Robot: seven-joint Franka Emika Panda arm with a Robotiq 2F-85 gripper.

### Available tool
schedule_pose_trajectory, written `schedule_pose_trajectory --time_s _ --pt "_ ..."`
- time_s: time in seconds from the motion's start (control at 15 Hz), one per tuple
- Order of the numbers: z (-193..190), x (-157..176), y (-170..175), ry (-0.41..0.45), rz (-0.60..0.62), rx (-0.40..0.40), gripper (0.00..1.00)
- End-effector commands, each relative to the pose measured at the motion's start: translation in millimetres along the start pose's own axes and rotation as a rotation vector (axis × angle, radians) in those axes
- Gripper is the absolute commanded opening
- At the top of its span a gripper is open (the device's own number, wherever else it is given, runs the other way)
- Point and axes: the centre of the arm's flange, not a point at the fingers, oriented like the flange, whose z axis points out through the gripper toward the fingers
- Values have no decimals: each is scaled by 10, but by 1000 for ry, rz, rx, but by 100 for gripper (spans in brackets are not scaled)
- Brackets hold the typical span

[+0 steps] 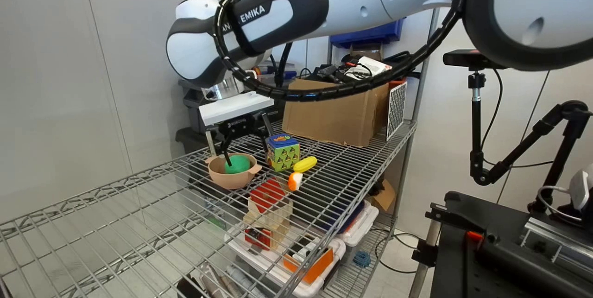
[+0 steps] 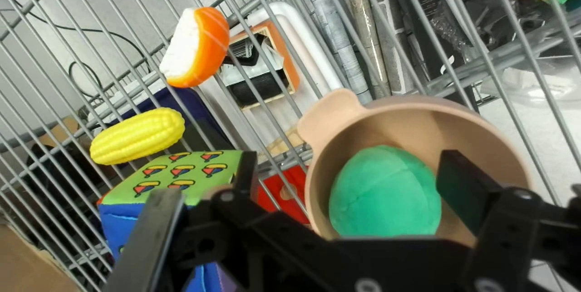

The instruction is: Move the cube to the right, remove the green object from the bowl and put it on the shelf

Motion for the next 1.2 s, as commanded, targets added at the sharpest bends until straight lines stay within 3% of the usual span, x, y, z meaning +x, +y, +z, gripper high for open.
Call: schedule_pose_trajectory --time_s 0.0,0.13,0.2,0.33,0.87,0.93,1.13 --pt "23 661 -355 -10 58 4 100" --pt "63 682 -313 -20 84 -4 94" --pt "88 696 -286 -24 97 -7 74" --pt "142 717 -238 -32 121 -12 68" --pt "361 776 -51 -62 187 -38 6" --pt "382 780 -30 -68 192 -43 1" --pt "403 801 31 -97 187 -41 0"
